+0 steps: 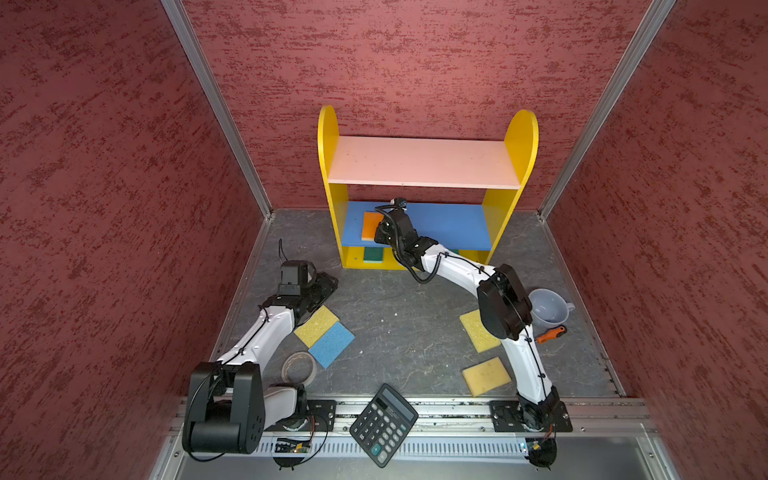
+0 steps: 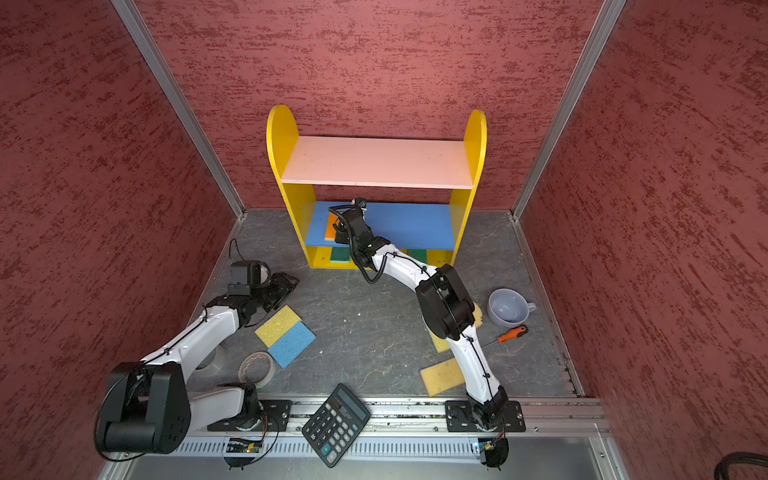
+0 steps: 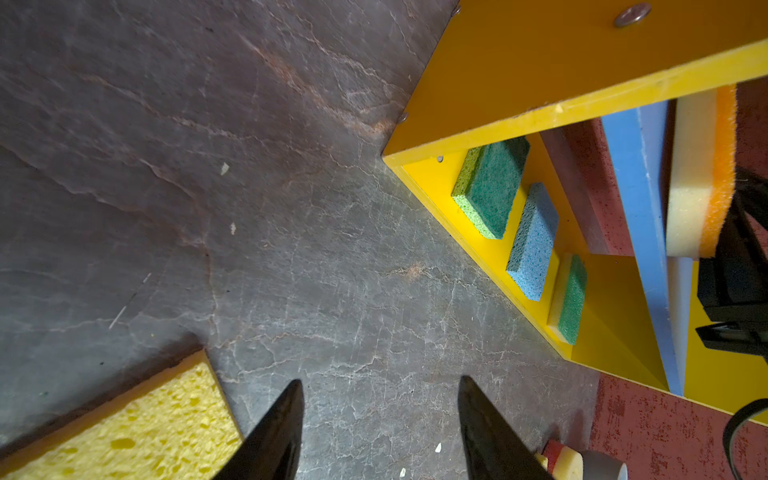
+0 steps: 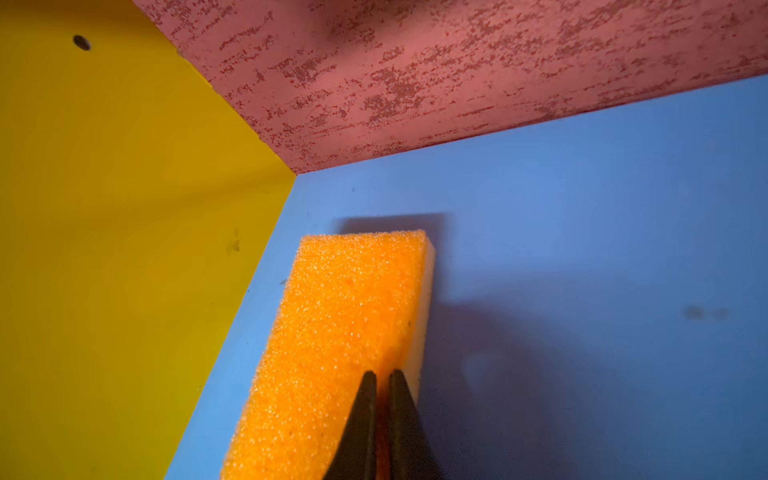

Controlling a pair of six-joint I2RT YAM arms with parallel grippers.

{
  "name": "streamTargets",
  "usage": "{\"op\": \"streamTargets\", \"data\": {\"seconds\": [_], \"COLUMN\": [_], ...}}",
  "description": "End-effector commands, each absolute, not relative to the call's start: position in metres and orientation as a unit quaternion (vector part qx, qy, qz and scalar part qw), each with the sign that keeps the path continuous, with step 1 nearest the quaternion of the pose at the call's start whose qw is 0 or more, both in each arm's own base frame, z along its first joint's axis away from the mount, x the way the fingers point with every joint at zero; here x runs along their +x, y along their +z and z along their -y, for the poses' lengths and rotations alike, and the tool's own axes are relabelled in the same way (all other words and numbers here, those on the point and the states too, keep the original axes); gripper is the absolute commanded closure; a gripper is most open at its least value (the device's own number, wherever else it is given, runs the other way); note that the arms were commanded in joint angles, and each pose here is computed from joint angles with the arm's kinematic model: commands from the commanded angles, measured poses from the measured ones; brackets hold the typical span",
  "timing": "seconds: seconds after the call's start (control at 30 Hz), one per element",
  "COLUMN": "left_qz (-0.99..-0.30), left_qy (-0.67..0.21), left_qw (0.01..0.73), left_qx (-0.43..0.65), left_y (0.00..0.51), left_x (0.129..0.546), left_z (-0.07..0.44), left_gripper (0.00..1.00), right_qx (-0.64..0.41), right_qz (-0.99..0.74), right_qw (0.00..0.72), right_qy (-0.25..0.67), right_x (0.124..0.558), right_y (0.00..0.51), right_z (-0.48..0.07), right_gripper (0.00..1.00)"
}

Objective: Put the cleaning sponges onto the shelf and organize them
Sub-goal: 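Lower the orange sponge flat onto the blue shelf with the right gripper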

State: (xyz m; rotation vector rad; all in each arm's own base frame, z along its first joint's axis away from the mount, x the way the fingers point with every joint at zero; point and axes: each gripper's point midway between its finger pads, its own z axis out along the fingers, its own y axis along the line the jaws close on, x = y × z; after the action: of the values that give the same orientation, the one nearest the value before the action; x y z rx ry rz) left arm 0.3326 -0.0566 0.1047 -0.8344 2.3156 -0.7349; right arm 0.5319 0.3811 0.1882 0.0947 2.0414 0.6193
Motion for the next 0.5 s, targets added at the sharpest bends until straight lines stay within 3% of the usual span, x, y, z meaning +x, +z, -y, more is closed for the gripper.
{"op": "streamTargets", "data": {"seconds": [0.0,0.47], "left_qz": [-0.863,-0.864], "left_qy": [-0.274,-0.274], "left_qw": [0.290,0.290], "left_qx": [-0.309,-0.309], "left_y": [0.110,0.109], "left_x": [0.334,0.336], "left_z": [0.057,0.061], "left_gripper": [0.41,0.41], "right_qx": [0.025,0.023], "right_qz": [-0.845,-0.846], "right_qw": [0.474,0.456], "right_qy": [0.245,0.276], "right_x": [0.536,0.529], "right_y": [0.189,0.190], "right_z": [-0.374,-0.386], "right_gripper": [0.92,0.92]}}
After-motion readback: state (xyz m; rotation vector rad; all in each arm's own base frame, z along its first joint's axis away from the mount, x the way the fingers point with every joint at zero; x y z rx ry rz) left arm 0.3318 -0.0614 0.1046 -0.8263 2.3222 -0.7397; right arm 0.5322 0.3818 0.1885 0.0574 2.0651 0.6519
